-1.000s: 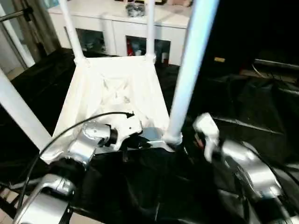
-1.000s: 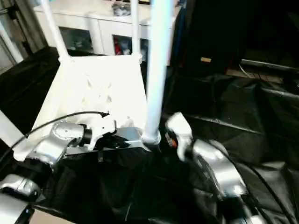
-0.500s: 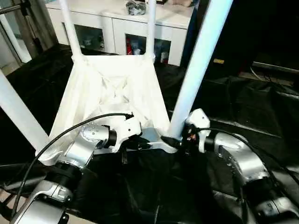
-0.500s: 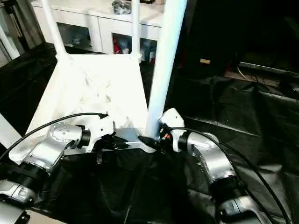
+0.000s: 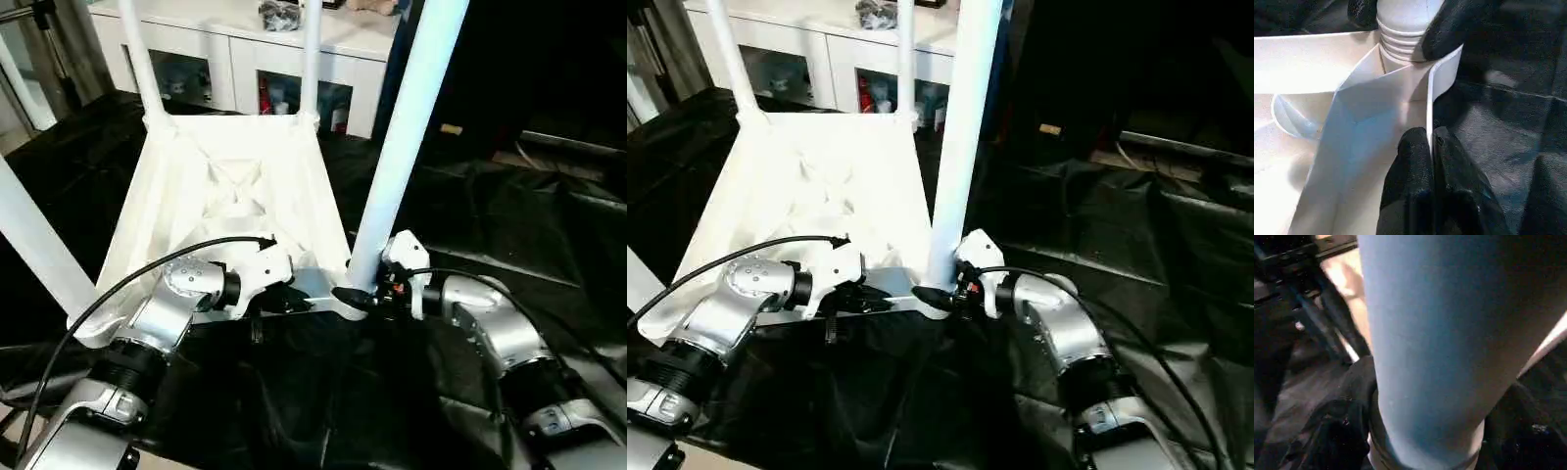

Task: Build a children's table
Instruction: Rotate leg to tighten

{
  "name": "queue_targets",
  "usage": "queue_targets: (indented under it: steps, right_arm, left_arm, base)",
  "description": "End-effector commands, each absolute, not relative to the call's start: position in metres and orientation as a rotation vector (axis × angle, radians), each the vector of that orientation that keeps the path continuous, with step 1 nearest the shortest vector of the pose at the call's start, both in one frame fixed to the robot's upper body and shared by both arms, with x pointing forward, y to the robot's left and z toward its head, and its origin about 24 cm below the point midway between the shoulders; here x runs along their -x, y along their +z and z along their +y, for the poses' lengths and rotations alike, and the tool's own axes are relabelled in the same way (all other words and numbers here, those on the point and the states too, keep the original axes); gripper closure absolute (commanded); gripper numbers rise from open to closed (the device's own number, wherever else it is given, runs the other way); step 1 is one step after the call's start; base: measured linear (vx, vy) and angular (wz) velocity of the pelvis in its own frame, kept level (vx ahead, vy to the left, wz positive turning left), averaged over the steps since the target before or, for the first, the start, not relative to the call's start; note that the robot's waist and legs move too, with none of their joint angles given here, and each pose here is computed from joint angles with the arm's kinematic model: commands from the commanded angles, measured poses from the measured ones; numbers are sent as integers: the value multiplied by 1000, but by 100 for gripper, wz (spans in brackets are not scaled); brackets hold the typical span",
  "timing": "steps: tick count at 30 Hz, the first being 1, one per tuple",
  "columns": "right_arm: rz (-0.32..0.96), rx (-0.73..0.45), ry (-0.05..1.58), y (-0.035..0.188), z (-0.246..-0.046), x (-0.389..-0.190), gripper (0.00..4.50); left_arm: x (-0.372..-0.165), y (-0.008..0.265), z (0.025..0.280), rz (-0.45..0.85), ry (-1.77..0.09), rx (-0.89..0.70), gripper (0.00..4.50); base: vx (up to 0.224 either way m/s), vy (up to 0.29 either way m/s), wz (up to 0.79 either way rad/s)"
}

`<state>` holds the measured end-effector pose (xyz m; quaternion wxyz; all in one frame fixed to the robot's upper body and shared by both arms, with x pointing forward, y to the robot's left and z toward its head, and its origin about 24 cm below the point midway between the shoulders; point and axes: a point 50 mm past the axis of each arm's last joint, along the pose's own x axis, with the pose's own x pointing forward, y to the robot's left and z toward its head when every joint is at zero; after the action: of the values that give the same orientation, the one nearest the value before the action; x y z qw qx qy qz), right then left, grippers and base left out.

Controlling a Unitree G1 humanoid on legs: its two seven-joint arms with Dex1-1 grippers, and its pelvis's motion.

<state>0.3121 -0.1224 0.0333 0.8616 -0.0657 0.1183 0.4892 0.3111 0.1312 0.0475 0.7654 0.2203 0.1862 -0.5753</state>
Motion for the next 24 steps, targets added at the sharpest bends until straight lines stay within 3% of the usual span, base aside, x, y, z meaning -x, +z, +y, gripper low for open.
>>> queue_targets:
  steps: [1,4,8,11,14,16,17,18,24]
  right_arm:
    - [268,114,874,20,-124,-312,183]
    - [279,81,772,12,-118,-310,184]
    - [332,16,571,-2,-89,-309,184]
    - [304,-19,657,1,-64,-303,184]
    - [270,-8,778,6,-49,-296,114]
    - [269,-18,782,7,-50,-296,111]
    - [264,-28,780,9,-55,-297,80]
    - [264,-28,780,9,-55,-297,80]
    - [241,77,910,17,-86,-301,67]
  left_arm:
    - [-311,33,126,441,-1144,-407,450]
    - [-314,34,113,420,-1104,-393,450]
    - [-318,38,80,364,-1027,-343,450]
    - [-316,39,69,340,-1047,-350,450]
    - [-311,39,65,323,-1103,-366,450]
    - [-309,39,66,317,-1121,-367,450]
    - [-308,39,69,315,-1140,-372,450]
    - [-308,39,69,315,-1140,-372,450]
    - [-298,38,92,324,-1244,-375,450]
  base:
    - [0,0,0]
    - [0,0,0]
    - [0,0,0]
    - [0,0,0]
    - [0,0,0]
    - [0,0,0]
    - [0,0,0]
    - [0,0,0]
    - [0,0,0]
